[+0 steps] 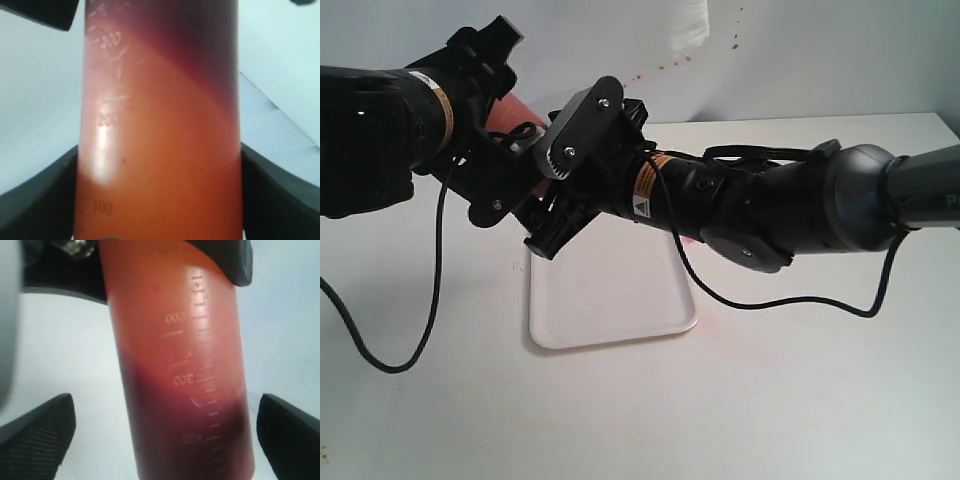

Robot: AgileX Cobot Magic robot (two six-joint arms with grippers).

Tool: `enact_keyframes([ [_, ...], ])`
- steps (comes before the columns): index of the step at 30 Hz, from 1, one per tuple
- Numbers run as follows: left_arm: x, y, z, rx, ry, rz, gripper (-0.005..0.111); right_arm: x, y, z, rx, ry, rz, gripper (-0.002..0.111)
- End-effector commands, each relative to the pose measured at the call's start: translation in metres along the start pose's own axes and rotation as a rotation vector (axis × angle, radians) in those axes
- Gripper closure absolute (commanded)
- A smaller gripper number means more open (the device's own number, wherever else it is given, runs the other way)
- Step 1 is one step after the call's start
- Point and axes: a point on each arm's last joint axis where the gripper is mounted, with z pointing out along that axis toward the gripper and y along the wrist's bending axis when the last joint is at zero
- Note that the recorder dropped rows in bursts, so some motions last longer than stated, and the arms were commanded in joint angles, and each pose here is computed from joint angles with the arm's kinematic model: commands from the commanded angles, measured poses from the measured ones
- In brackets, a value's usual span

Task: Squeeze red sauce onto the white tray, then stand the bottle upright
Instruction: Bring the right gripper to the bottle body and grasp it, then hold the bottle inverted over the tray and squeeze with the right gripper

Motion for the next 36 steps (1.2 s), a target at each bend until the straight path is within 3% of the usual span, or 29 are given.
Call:
enact_keyframes([
  [1, 0.001, 0.02, -0.018, -0.14, -0.079, -0.067, 0.107, 0.021, 0.001, 0.001, -0.021, 0.133, 0.037, 0.02],
  [3, 0.001, 0.02, -0.018, -0.14, -0.079, -0.067, 0.107, 0.028, -0.012, -0.003, 0.0, 0.146, 0.112, 0.02],
  [5, 0.001, 0.02, -0.018, -0.142, -0.081, -0.066, 0.107, 0.029, -0.022, -0.009, -0.058, 0.118, 0.141, 0.02],
  [7, 0.001, 0.02, -0.018, -0.142, -0.081, -0.066, 0.107, 0.027, -0.031, -0.021, -0.21, 0.034, 0.214, 0.02],
  [11, 0.0, 0.02, -0.018, -0.142, -0.082, -0.063, 0.107, 0.039, -0.059, -0.042, -0.263, 0.0, 0.274, 0.02],
  [14, 0.0, 0.02, -0.018, -0.142, -0.082, -0.063, 0.107, 0.021, -0.074, -0.048, -0.392, -0.095, 0.321, 0.02],
  [19, 0.0, 0.02, -0.018, -0.142, -0.082, -0.063, 0.107, -0.007, -0.084, -0.034, -0.506, 0.017, 0.274, 0.02],
  [27, 0.0, 0.02, -0.018, -0.146, -0.083, -0.06, 0.107, -0.002, -0.069, -0.004, -0.586, 0.09, 0.231, 0.02],
  [33, -0.001, 0.022, -0.018, -0.163, -0.102, -0.061, 0.107, 0.008, -0.067, 0.012, -0.485, 0.119, 0.181, 0.023],
  [36, -0.001, 0.022, -0.018, -0.164, -0.103, -0.061, 0.107, 0.008, -0.069, 0.014, -0.461, 0.118, 0.171, 0.03],
])
